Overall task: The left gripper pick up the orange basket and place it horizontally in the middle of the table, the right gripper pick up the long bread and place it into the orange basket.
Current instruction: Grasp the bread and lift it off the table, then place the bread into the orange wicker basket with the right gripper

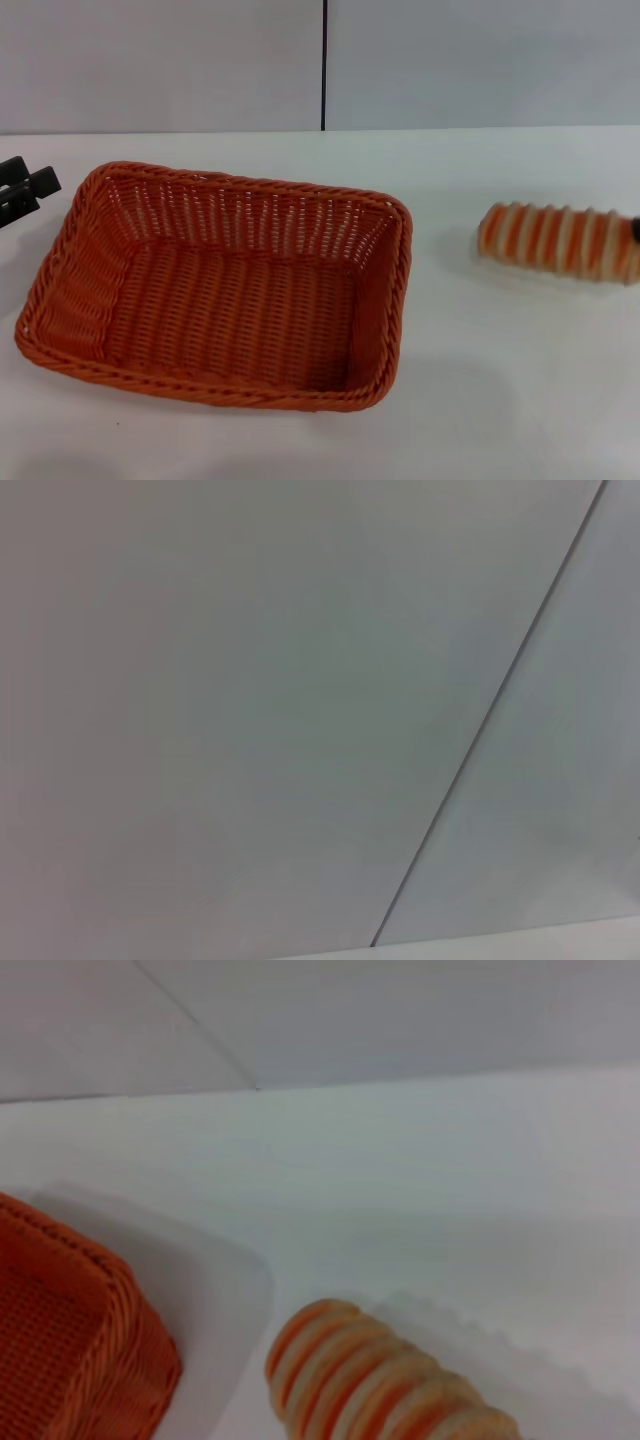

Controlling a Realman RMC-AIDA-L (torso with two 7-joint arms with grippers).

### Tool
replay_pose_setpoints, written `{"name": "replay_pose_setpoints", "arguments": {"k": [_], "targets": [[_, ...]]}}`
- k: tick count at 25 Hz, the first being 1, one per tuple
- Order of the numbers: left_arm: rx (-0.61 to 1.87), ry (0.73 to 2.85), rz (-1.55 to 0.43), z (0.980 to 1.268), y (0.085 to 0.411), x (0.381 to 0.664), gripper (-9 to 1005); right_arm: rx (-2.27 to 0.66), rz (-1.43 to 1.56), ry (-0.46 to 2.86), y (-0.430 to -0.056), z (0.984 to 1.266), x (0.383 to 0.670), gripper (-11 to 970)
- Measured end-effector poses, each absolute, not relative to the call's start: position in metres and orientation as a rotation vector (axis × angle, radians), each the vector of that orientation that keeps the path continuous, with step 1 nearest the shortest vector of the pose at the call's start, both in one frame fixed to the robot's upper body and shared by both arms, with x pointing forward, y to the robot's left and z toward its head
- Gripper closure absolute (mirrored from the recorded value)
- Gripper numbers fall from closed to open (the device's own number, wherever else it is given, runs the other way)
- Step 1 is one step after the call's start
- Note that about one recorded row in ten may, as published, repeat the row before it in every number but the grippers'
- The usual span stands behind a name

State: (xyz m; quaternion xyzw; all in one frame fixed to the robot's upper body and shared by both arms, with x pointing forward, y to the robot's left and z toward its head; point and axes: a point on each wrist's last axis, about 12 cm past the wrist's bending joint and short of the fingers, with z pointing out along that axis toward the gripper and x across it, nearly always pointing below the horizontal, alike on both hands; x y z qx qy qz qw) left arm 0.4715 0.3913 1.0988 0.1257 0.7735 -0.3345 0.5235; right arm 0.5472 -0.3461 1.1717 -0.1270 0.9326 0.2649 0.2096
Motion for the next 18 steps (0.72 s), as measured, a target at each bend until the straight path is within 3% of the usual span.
{"name": "replay_pose_setpoints", "arguments": {"k": [1,7,13,18], "targets": [[0.3,1.852,-0.802,1.099,0.391,0.471,391,-0.381,0.71,2.567,-0.345,1.188,0.547,937],[0.292,1.847,-0.827,1.096,0.388,0.474,392,-0.499,0.721,2.497,-0.327,1.223,0.55,941],[0.294,1.842,-0.838,1.096,0.385,0.477,392,-0.723,0.743,2.407,-0.282,1.26,0.554,943],[0.295,1.839,-0.845,1.096,0.384,0.479,392,-0.905,0.865,2.347,-0.24,1.267,0.562,944]]}}
